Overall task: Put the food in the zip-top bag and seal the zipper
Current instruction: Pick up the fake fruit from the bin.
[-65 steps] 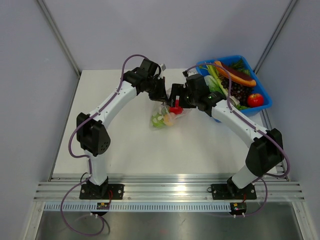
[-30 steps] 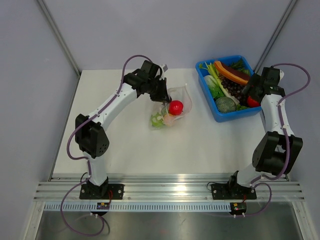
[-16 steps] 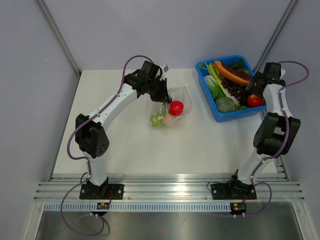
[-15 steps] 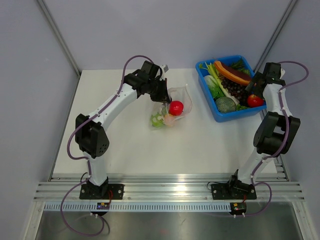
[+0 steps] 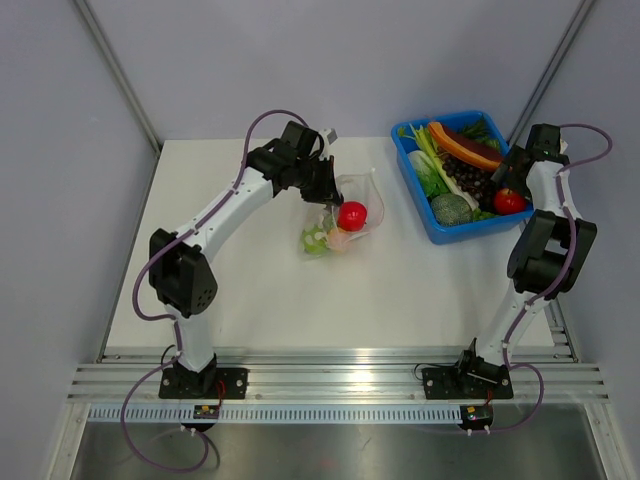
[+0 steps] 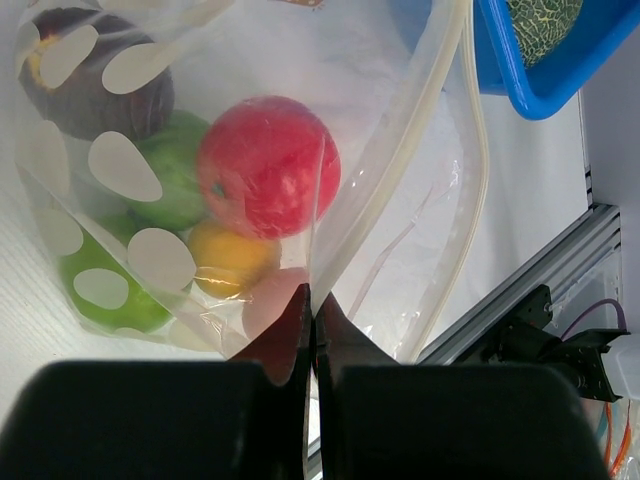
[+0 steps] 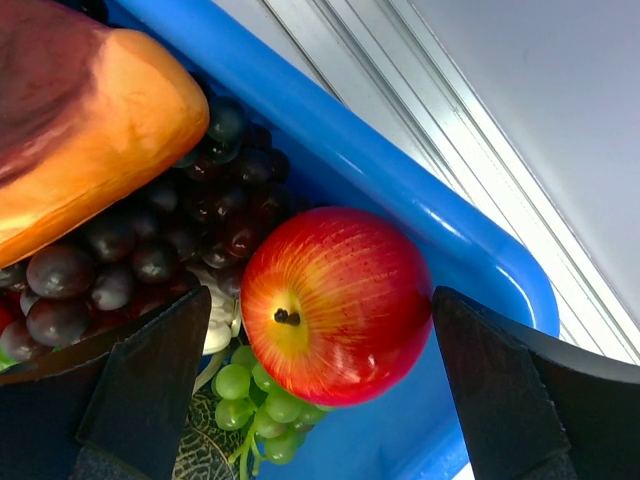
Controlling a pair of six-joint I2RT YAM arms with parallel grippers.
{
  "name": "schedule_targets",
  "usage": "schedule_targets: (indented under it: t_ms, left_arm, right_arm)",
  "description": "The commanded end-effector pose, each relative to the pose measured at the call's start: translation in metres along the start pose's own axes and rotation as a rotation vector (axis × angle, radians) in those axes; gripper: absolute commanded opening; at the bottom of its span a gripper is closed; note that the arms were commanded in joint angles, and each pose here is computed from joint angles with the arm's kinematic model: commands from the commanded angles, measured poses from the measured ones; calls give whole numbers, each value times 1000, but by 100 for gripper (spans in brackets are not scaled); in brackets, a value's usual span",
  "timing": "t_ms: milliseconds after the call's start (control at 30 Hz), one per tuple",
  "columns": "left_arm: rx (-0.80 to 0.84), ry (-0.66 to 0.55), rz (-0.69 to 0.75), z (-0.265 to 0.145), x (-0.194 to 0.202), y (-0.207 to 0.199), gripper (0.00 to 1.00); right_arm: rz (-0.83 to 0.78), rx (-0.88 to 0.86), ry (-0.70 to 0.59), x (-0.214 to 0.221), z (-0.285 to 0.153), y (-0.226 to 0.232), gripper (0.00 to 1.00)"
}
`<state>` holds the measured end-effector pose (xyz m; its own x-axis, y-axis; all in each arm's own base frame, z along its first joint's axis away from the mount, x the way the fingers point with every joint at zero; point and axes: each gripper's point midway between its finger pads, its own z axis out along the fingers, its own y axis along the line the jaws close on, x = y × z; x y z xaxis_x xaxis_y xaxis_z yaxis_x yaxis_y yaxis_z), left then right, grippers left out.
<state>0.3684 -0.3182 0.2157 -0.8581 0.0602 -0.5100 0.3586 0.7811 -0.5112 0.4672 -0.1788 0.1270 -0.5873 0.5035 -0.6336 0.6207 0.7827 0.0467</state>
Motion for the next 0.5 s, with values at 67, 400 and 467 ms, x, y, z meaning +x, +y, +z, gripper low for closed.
schedule_targets:
  t_ms: [67,400,467]
  left_arm:
    - [56,-99,60,-27,-19,-22,0]
    - [69,-94,54,-27,-18,-24,0]
    - [70,-96,51,-28,-18,-25,0]
  right_arm:
    - [-2,-25,-4,-10,2,5,98]
    - [17,-46,-24,-11,-14,6,48]
    - [31,-71,-59,-18,-26,9,46]
